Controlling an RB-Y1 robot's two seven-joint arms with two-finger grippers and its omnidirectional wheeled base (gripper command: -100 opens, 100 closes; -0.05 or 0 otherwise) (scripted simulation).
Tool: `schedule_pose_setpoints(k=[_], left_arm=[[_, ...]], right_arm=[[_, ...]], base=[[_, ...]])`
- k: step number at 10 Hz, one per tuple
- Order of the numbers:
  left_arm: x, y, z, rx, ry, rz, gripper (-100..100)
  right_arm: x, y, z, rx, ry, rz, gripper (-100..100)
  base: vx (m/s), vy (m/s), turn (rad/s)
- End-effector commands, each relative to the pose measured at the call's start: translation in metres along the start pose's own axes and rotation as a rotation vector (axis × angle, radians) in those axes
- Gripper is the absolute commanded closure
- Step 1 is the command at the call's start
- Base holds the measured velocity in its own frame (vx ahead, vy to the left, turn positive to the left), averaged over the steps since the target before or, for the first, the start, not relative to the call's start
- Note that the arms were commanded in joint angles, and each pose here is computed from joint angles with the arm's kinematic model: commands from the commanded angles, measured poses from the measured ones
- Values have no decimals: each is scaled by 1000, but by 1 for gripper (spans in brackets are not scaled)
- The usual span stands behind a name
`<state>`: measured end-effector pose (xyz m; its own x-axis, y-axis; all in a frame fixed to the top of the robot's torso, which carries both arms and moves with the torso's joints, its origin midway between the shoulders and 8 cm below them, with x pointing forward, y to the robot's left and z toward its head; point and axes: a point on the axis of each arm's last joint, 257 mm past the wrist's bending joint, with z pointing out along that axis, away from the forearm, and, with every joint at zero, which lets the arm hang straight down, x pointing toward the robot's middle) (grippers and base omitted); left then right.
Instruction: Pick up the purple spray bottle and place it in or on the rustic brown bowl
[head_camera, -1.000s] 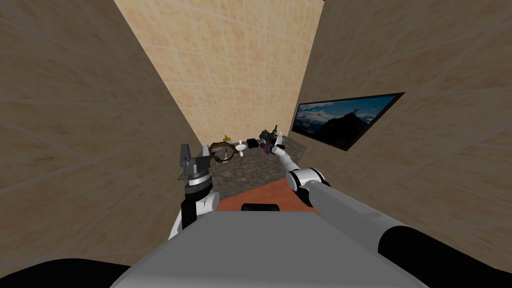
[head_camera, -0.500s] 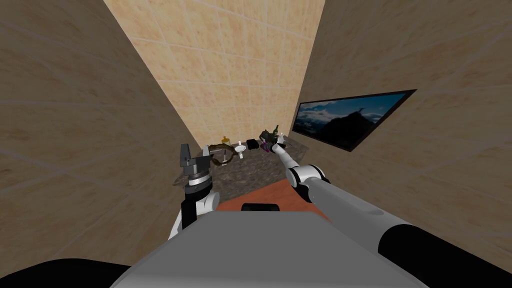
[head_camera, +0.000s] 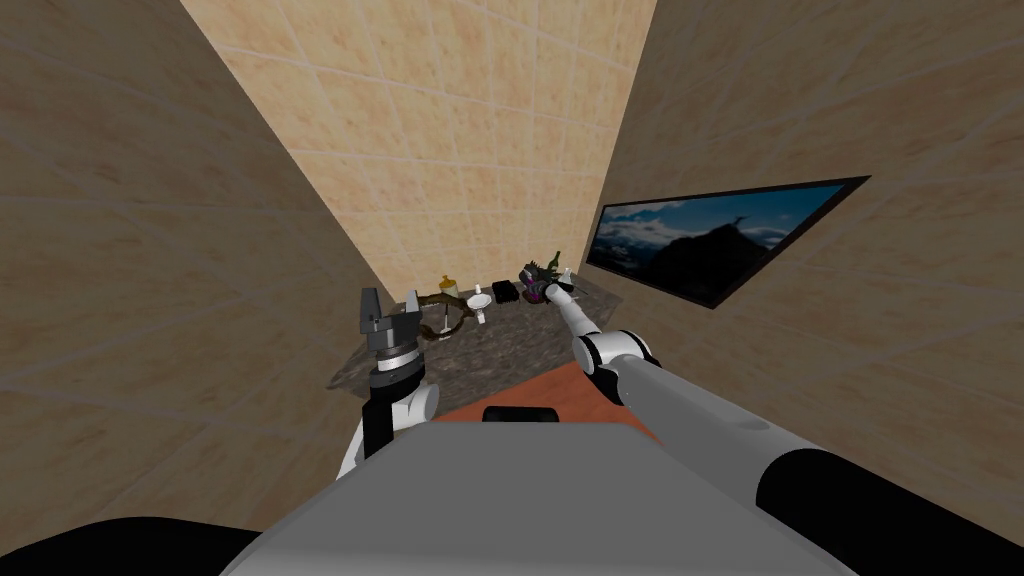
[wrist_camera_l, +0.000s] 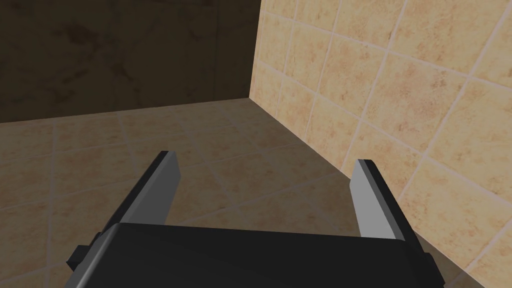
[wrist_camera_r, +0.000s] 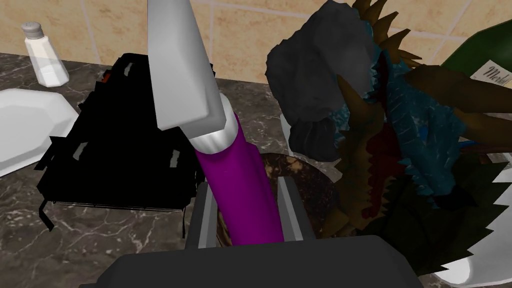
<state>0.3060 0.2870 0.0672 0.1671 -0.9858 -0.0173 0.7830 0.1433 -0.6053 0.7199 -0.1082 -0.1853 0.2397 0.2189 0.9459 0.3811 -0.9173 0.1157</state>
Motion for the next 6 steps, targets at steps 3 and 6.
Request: schedule_pose_setpoints(k=[3, 6], left_arm=[[0, 0, 0, 0, 0, 0, 0], [0, 0, 0, 0, 0, 0, 0]], right_arm=[[21, 11, -4, -12, 46, 69, 100], [28, 13, -5, -14, 59, 83, 100]], base=[[122, 27, -54], [66, 13, -20]])
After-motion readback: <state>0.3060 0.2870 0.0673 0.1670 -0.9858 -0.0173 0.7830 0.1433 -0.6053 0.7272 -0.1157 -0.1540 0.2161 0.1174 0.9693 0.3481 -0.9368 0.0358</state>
